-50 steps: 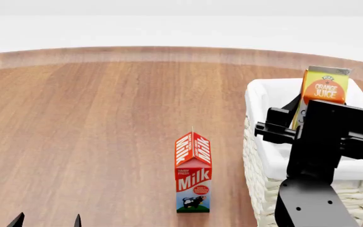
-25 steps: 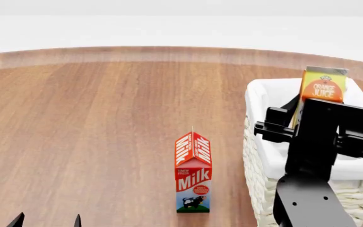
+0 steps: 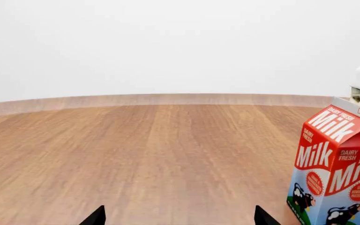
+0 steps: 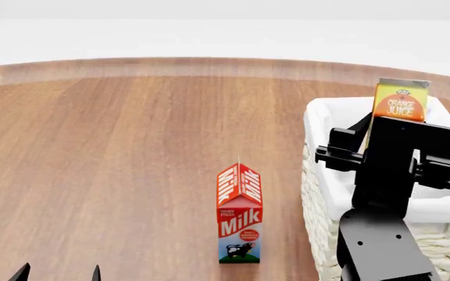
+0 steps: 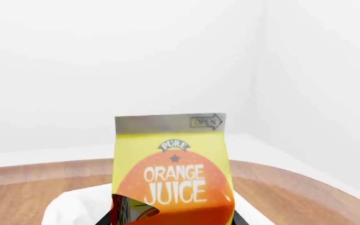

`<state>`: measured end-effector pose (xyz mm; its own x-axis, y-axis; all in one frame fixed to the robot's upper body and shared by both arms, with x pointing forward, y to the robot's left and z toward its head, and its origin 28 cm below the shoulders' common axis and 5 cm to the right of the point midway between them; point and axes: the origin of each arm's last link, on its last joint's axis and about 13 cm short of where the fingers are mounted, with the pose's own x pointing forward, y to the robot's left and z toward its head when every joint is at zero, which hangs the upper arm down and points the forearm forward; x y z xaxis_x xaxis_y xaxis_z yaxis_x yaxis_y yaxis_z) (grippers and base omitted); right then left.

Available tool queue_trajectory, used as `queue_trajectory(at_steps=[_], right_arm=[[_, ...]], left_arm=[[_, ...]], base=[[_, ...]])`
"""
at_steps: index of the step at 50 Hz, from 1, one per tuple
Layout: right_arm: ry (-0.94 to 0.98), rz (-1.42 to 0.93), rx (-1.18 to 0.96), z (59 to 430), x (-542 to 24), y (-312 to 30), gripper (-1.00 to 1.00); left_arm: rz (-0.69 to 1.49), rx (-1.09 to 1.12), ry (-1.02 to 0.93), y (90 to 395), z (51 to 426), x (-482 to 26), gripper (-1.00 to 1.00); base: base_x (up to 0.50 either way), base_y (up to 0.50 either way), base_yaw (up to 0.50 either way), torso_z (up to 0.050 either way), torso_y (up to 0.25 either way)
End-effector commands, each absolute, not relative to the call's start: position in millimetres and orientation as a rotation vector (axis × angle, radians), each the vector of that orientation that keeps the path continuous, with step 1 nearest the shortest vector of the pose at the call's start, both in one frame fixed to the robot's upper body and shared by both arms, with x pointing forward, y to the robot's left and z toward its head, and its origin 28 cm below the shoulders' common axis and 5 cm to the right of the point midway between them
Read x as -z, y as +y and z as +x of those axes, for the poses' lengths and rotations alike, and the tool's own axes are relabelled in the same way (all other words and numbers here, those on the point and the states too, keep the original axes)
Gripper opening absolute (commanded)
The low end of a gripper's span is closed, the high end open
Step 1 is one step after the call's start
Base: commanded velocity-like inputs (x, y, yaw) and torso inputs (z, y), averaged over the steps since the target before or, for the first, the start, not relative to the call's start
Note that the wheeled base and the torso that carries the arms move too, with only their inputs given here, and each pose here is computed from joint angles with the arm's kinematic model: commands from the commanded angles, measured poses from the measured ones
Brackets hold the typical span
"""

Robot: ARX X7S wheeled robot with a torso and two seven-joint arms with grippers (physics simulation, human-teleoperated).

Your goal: Pick up the orange juice, and put it in the basket.

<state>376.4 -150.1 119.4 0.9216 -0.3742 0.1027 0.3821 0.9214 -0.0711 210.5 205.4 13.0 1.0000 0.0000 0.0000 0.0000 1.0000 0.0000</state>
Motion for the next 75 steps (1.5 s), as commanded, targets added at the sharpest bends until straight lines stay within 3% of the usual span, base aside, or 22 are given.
queue_trajectory(at_steps=[1, 30, 31, 53, 75], right_arm=[[-0.118, -0.142, 0.389, 384, -124, -149, -1.0], [-0.098, -0.13, 0.384, 391, -118, -150, -1.0], [-0.102, -0.124, 0.394, 391, -119, -150, 1.0], [-0.131, -0.113, 0.35, 386, -124, -140, 1.0], [-0.275, -0.059, 0.236, 351, -159, -132, 1.0]], left_arm=[[0.0, 0.0, 0.0, 205, 211, -13, 1.0], [0.0, 0.0, 0.0, 205, 211, -13, 1.0], [0.0, 0.0, 0.0, 205, 211, -13, 1.0], [0.0, 0.0, 0.0, 205, 211, -13, 1.0], [0.0, 0.0, 0.0, 205, 211, -13, 1.0]], base=[[0.0, 0.0, 0.0, 0.0, 0.0], [0.0, 0.0, 0.0, 0.0, 0.001], [0.0, 0.0, 0.0, 0.0, 0.0], [0.0, 0.0, 0.0, 0.0, 0.0], [0.0, 0.0, 0.0, 0.0, 0.0]])
